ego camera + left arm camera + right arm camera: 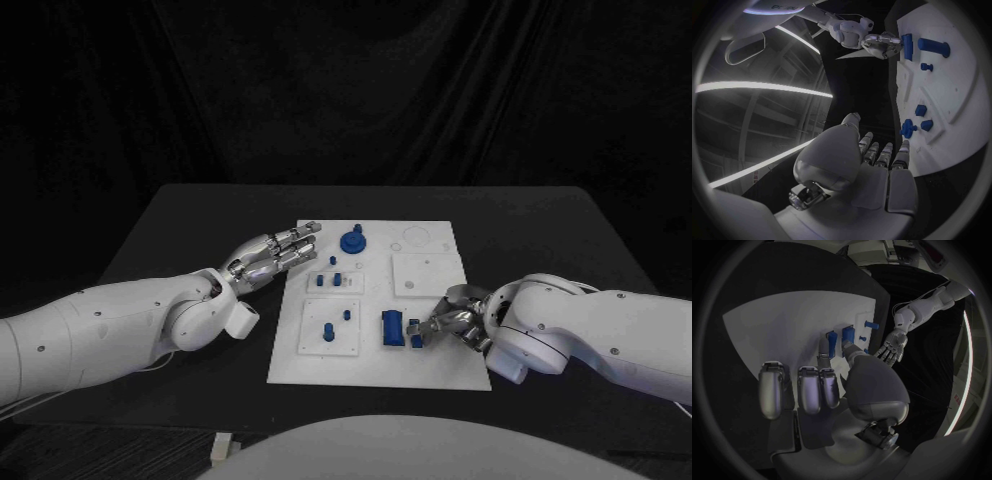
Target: Assemble the parts on the task board
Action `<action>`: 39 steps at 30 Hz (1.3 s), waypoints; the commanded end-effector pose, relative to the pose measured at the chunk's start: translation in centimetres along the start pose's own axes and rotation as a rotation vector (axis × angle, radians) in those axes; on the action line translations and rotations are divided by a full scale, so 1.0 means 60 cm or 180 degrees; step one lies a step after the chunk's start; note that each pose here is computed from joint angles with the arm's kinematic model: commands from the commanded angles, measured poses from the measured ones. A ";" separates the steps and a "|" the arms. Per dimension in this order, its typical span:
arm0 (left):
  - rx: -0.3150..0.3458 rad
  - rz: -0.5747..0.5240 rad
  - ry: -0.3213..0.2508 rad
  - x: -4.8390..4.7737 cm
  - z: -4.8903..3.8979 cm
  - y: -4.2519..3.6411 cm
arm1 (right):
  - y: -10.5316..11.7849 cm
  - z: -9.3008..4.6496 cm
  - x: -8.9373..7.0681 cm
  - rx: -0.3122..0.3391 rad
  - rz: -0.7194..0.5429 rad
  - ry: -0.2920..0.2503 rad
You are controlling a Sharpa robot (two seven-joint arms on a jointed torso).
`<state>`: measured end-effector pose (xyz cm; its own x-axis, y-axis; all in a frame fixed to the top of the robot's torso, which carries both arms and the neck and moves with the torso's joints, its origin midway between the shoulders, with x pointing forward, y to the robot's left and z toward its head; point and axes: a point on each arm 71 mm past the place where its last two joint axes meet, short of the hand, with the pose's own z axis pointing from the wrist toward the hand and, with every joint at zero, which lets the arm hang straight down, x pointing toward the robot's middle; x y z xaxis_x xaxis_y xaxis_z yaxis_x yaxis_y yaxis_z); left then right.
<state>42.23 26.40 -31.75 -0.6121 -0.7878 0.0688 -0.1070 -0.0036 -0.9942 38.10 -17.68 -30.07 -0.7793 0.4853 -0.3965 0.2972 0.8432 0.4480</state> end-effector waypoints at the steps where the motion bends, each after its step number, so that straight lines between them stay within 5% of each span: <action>1: 0.0029 -0.0029 0.0035 0.003 0.000 0.000 | 0.001 0.000 0.000 0.0002 0.0009 -0.0032; 9: 0.0031 -0.0027 0.0030 0.002 -0.001 -0.001 | 0.002 -0.003 0.000 -0.0051 0.0012 -0.0055; 16: 0.0033 -0.0025 0.0026 0.002 -0.002 -0.001 | -0.001 -0.015 -0.006 -0.0231 -0.0204 -0.0242; 26: 0.0030 -0.0028 0.0032 0.003 0.000 0.000 | -0.014 -0.025 -0.005 -0.0194 -0.0651 -0.0211; 39: 0.0021 -0.0030 0.0033 0.003 0.000 0.001 | -0.016 -0.023 -0.004 -0.0186 -0.0739 -0.0209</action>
<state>42.17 26.48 -31.84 -0.6116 -0.7881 0.0697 -0.1110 -0.0017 -0.9938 37.35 -18.99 -29.22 -0.7774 0.3298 -0.5356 0.1098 0.9096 0.4008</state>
